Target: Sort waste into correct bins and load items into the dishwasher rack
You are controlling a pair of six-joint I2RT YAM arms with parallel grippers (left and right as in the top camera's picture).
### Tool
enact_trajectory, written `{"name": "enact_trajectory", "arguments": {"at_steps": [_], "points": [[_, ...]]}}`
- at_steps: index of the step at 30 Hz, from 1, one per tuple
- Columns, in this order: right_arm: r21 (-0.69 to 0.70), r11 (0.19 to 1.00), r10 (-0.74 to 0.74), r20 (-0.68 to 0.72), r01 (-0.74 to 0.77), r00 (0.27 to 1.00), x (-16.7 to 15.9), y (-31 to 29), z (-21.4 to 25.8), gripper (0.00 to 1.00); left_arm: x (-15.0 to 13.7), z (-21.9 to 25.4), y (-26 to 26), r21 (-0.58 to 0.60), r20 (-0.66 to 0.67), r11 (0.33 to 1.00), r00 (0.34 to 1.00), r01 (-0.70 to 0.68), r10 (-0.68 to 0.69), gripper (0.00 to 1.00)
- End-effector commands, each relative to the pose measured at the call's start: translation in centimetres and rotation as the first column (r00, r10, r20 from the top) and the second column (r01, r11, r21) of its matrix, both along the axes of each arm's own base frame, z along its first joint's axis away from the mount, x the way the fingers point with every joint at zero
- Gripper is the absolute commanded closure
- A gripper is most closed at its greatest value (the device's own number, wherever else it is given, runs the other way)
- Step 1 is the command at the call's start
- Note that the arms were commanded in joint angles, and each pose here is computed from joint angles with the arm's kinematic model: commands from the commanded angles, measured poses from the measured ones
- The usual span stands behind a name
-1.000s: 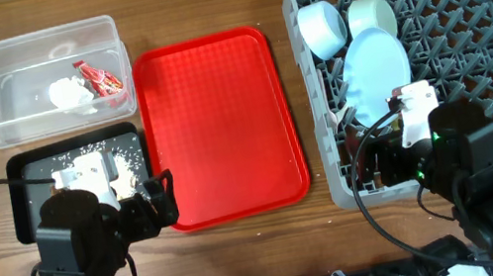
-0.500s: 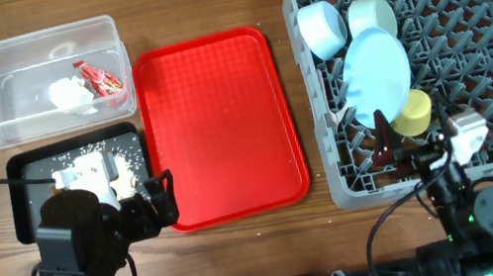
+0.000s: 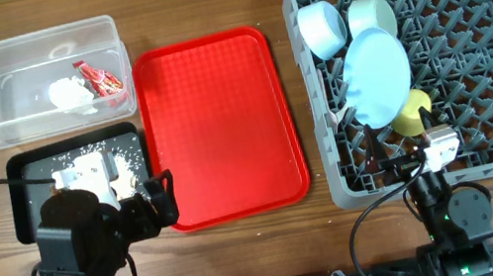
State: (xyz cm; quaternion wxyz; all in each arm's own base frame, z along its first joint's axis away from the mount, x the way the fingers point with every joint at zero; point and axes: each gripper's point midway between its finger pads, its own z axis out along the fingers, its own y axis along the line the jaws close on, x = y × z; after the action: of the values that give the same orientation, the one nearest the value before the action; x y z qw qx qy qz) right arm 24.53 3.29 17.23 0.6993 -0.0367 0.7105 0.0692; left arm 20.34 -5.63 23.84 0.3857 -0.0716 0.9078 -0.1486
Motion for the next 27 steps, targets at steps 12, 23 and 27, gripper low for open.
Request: {"name": "enact_trajectory", "arguments": {"at_steps": [12, 23, 27], "points": [[-0.018, 1.000, 0.006, 0.017, -0.005, 1.000, -0.1, 0.0, 0.3, 0.00, -0.1, -0.3, -0.2, -0.010, -0.009, 1.000, 1.000, 0.004, -0.004, 0.00], [-0.018, 1.000, 0.006, 0.017, -0.005, 1.000, -0.1, 0.0, 0.3, 0.00, -0.4, -0.3, 0.5, 0.020, 0.012, 1.000, 1.000, -0.013, 0.012, 0.00], [-0.018, 1.000, 0.006, 0.017, -0.005, 1.000, -0.1, 0.0, 0.3, 0.00, 0.2, -1.3, 1.7, 0.064, 0.190, 0.998, 0.982, -0.025, 0.012, 0.00]]}}
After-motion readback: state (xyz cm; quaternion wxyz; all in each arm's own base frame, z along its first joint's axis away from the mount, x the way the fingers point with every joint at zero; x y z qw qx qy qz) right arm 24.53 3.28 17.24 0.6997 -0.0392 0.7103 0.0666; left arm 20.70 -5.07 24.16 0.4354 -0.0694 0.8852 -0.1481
